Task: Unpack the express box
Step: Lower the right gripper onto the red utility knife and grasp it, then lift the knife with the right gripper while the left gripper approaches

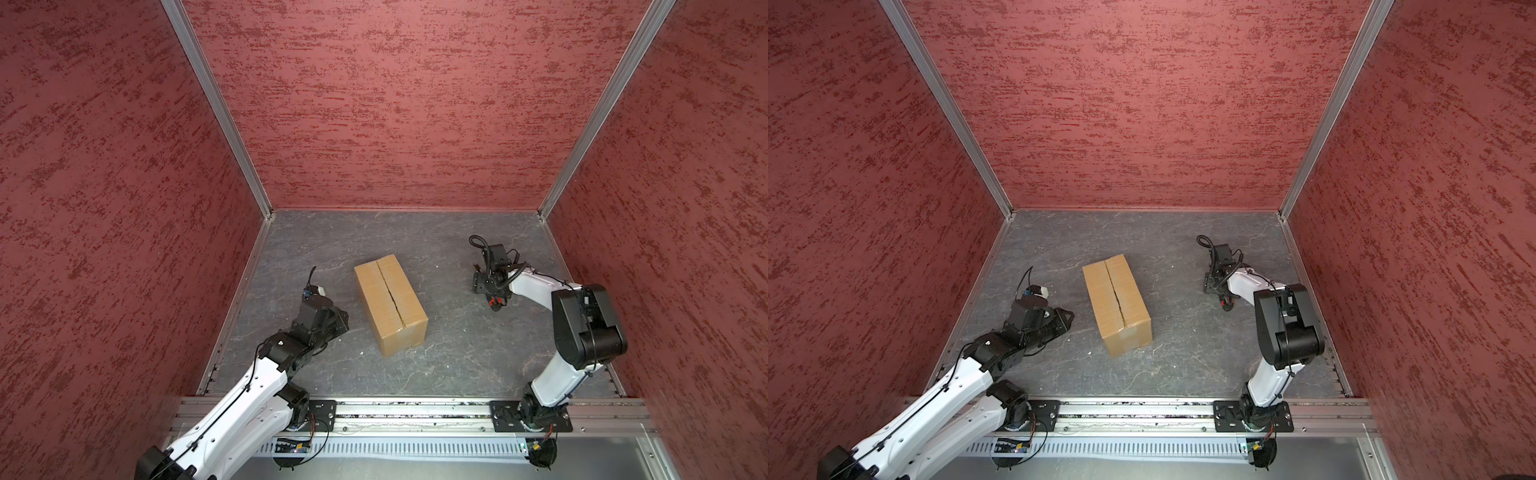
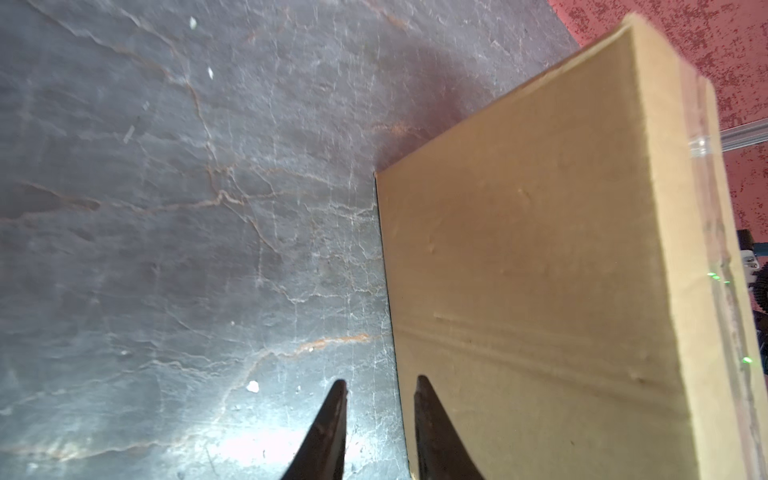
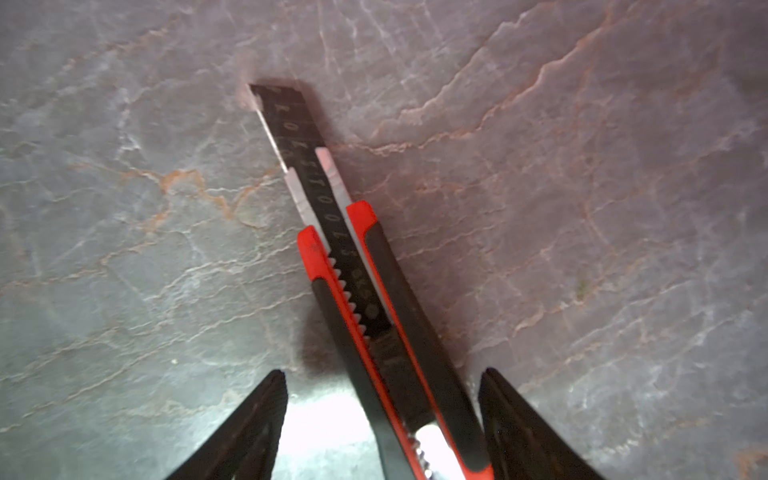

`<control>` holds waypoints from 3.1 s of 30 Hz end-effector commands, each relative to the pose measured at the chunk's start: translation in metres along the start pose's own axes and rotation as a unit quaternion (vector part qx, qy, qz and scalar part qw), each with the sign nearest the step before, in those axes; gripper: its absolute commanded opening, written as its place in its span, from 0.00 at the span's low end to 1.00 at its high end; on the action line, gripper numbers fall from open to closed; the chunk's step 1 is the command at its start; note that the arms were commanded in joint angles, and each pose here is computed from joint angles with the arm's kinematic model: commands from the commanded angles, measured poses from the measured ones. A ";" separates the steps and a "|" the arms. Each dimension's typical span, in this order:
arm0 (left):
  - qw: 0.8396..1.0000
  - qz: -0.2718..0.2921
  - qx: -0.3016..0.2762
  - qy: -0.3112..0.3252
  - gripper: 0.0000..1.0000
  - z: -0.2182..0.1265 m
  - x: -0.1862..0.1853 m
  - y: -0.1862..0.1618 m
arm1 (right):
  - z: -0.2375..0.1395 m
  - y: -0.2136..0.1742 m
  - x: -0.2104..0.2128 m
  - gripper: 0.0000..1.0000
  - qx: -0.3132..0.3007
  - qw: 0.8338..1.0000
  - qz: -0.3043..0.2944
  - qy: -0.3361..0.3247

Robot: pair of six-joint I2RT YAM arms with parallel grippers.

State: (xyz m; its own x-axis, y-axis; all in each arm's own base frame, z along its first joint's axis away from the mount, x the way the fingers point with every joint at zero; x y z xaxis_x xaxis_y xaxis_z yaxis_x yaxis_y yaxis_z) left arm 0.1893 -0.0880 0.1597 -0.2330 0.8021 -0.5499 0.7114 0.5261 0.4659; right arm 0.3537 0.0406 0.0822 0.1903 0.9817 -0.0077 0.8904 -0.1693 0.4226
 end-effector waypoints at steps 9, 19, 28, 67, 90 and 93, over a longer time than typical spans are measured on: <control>0.999 0.015 -0.018 -0.024 0.30 -0.015 -0.008 0.021 | 0.003 -0.003 0.003 0.64 0.018 1.000 0.002 0.021; 0.998 0.028 -0.032 -0.047 0.33 -0.026 -0.022 0.042 | 0.006 -0.019 0.003 0.55 0.040 0.999 0.012 0.032; 0.995 0.050 -0.024 -0.086 0.36 -0.031 -0.047 0.061 | 0.004 -0.025 0.003 0.28 0.040 0.998 0.020 0.042; 0.904 0.158 0.112 -0.382 0.54 0.033 -0.276 0.039 | -0.224 0.009 0.101 0.15 -0.123 0.957 -0.148 0.217; 0.900 0.129 0.130 -0.396 0.49 0.070 -0.305 0.019 | -0.252 -0.004 0.119 0.15 -0.141 0.939 -0.176 0.260; 0.899 0.124 0.127 -0.400 0.48 0.072 -0.309 0.021 | -0.253 -0.005 0.121 0.14 -0.141 0.938 -0.180 0.262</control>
State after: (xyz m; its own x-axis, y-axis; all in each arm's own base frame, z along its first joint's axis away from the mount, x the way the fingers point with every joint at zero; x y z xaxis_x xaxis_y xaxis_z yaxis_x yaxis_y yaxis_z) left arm 0.3197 -0.3391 0.2792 0.4106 0.3973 -0.8207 0.8458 0.1701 0.5056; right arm 0.2703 0.1781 0.2853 -0.3633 0.9085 0.2066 0.7411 0.1474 0.6551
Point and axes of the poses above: each gripper's point midway between its finger pads, its own z axis out along the fingers, its own x axis along the line the jaws close on, y = z × x, the point moved 6 cm from there along -z, back along the fingers, and after that the axes turned 2 degrees about -z, right-handed, at the moved point
